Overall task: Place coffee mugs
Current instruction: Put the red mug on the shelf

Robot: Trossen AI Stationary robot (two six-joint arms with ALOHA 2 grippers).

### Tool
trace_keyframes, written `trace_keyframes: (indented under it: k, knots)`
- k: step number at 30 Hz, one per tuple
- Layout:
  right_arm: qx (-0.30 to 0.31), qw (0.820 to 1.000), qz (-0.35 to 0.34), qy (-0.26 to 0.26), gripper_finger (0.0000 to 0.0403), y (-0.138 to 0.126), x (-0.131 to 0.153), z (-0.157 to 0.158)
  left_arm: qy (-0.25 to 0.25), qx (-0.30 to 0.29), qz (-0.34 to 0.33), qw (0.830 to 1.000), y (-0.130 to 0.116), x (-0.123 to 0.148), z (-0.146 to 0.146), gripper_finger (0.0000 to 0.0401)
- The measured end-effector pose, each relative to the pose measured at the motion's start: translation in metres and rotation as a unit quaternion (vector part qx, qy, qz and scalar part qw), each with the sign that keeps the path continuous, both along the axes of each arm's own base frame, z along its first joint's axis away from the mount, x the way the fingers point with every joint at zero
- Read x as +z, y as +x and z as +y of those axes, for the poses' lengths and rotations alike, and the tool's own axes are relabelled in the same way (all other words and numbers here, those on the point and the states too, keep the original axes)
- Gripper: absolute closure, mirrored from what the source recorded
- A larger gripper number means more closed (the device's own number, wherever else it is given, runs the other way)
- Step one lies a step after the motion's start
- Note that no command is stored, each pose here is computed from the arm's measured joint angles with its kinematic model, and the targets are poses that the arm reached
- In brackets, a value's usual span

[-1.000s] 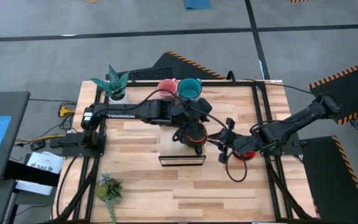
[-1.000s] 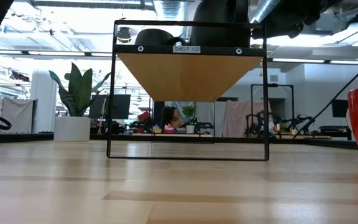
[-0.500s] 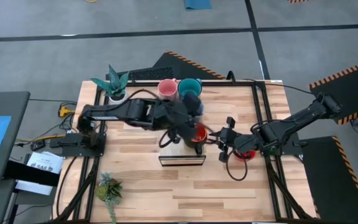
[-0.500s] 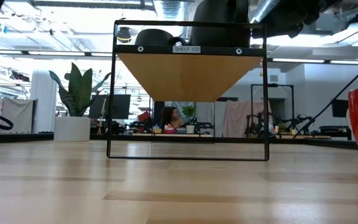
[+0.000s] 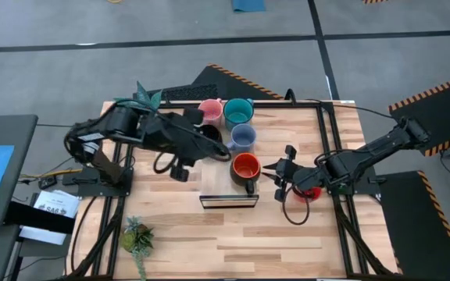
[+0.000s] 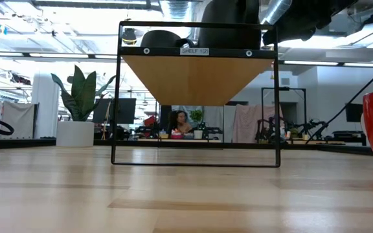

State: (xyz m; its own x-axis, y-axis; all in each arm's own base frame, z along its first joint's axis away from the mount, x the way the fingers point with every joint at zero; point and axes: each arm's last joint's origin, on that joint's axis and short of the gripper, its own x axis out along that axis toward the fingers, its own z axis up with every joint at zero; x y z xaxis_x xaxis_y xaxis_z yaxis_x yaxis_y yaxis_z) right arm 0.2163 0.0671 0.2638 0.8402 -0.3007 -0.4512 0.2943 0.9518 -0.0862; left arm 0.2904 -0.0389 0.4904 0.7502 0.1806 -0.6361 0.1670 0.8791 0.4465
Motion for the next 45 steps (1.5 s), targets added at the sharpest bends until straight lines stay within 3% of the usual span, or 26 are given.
trace_keyframes:
  k: [6, 13, 20, 24, 27, 31, 35, 40, 45]
  knots:
    - [-0.001, 1.000, -0.014, 0.008, 0.0284, -0.006, 0.007, -0.002, -0.011, -0.021, -0.022, 0.999, -0.014, -0.025, -0.005, 0.0280]
    - [-0.002, 1.000, -0.018, 0.011, 0.0284, -0.016, 0.013, -0.006, -0.028, -0.032, -0.123, 0.991, -0.056, -0.090, 0.003, 0.0291]
    - [-0.002, 0.999, -0.030, 0.015, 0.0284, -0.017, 0.016, -0.006, -0.072, -0.060, -0.282, 0.955, -0.105, -0.144, 0.010, 0.0292]
    - [0.004, 0.999, -0.045, 0.024, 0.0284, -0.015, 0.023, -0.005, -0.068, -0.071, -0.346, 0.933, -0.122, -0.169, 0.012, 0.0292]
    - [0.011, 0.997, -0.041, 0.071, 0.0284, -0.016, 0.039, -0.005, -0.059, -0.071, -0.361, 0.928, -0.130, -0.183, 0.014, 0.0292]
    - [-0.036, 0.987, 0.012, 0.155, 0.0278, -0.023, 0.058, -0.010, -0.068, -0.065, -0.361, 0.928, -0.136, -0.192, 0.016, 0.0292]
    - [-0.122, 0.966, 0.098, 0.205, 0.0255, -0.033, 0.054, -0.015, -0.083, -0.059, -0.345, 0.933, -0.137, -0.201, 0.016, 0.0292]
    - [-0.208, 0.909, 0.222, 0.286, 0.0209, -0.043, 0.033, -0.015, -0.083, -0.057, -0.340, 0.935, -0.137, -0.202, 0.016, 0.0292]
    - [-0.219, 0.879, 0.276, 0.321, 0.0171, -0.038, 0.022, -0.004, -0.084, -0.057, -0.343, 0.934, -0.137, -0.201, 0.016, 0.0292]
